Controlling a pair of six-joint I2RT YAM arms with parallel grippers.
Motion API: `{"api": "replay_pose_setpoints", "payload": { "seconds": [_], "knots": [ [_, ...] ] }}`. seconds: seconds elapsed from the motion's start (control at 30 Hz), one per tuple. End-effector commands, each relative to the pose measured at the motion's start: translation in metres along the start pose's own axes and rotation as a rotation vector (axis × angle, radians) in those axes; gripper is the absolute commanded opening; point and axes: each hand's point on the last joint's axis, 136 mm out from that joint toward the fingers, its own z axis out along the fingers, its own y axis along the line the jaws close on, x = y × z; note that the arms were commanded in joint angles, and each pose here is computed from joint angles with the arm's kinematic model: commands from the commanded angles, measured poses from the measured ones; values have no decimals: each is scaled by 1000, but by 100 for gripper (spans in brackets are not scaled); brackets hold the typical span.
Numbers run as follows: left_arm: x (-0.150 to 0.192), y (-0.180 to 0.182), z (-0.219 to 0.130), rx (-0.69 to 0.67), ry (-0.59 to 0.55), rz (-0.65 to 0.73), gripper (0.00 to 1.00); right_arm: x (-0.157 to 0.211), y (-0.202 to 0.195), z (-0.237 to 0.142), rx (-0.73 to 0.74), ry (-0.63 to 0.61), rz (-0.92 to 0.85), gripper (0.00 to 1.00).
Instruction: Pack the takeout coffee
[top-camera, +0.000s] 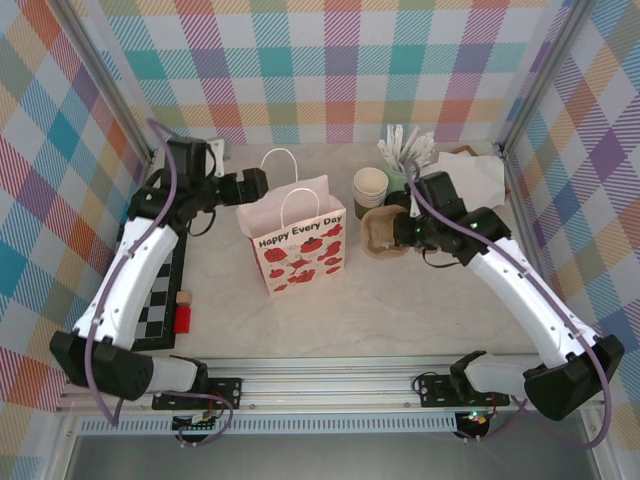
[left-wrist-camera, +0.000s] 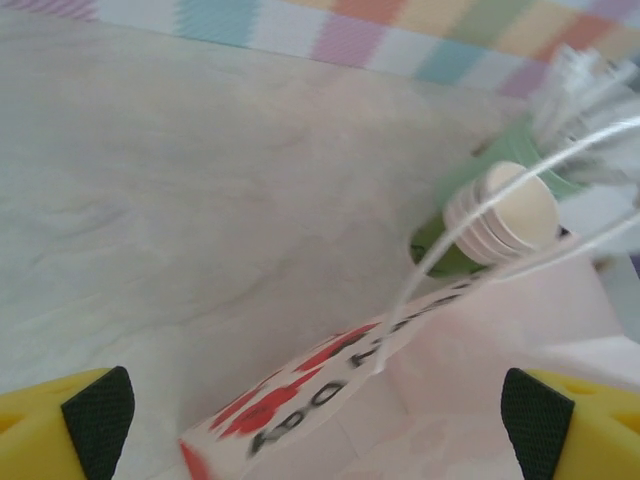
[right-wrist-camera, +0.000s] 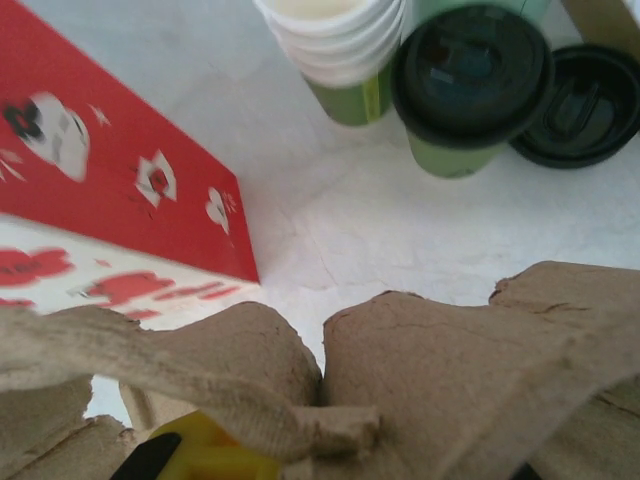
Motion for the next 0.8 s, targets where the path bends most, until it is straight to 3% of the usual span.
{"api": "replay_pose_setpoints", "payload": {
  "seconds": [0.0, 0.1, 0.23, 0.4, 0.6, 0.77],
  "knots": [
    [-7, -26, 10, 172, 39, 193, 90, -18, 13, -26, -145, -6, -3, 0],
    [-23, -19, 26, 136, 8, 212, 78, -32, 23, -39, -173, 5, -38, 0],
    [-40, -44, 34, 271, -8, 264, 54, -50, 35, -48, -207, -5, -26, 0],
    [-52, -57, 36, 335, -2, 286, 31, -76, 70, -59, -369, -13, 11, 1],
    [-43, -73, 31, 436, 41, 283, 1, -113, 125, -64, -626, 26, 37, 0],
    [-40, -85, 24, 478, 37, 282, 0, -136, 166, -62, -811, 72, 44, 0]
  ]
}}
